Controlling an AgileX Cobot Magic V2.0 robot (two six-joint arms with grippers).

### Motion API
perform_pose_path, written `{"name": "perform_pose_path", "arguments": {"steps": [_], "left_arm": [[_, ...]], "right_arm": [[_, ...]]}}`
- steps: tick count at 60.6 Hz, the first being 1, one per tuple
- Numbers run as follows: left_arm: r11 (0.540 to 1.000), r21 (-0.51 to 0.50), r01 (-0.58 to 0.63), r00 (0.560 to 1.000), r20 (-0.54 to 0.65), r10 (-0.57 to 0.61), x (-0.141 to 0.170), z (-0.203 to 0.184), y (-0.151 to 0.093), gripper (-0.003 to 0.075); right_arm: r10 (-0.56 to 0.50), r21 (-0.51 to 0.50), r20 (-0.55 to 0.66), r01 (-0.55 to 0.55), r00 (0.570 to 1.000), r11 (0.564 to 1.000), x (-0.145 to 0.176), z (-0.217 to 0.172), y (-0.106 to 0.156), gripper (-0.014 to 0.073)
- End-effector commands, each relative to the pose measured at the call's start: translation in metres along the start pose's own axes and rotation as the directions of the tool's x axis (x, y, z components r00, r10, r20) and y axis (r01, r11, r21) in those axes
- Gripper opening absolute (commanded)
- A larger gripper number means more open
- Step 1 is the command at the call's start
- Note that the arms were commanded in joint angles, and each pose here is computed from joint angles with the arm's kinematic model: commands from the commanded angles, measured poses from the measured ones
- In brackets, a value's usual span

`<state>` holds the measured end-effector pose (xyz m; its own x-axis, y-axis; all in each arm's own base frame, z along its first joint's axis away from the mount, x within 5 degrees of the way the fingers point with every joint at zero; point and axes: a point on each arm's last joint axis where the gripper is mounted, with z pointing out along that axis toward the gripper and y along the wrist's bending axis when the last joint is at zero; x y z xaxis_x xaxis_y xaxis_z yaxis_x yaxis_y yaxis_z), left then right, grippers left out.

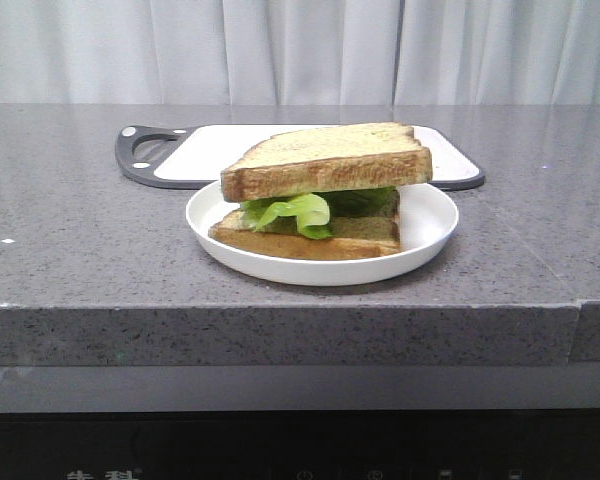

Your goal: Left arm grabs bread, right arm adds lettuce

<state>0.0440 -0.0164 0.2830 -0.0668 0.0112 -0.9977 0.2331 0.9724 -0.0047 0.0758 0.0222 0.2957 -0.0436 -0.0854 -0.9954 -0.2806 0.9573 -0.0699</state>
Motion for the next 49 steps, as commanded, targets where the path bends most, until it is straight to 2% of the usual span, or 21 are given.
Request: {"name": "perform_pose_path", "arguments": {"steps": [1, 49], "left_arm": [[0.999, -0.007, 0.032, 0.995, 0.092, -0.032, -0.0126, -0.0014, 0.0012, -0.0019], [0.999, -0.013, 0.031, 0.994, 0.109, -0.029, -0.0142, -0.0016, 0.0018, -0.0019]], "right_arm": [[-0.002, 0.022, 0.103, 0.000, 0.995, 1.000, -0.0162, -0.0017, -0.0024, -0.0058], [-0.003, 0.022, 0.104, 0.000, 0.995, 1.000, -0.0162, -0.0017, -0.0024, -0.0058]]}}
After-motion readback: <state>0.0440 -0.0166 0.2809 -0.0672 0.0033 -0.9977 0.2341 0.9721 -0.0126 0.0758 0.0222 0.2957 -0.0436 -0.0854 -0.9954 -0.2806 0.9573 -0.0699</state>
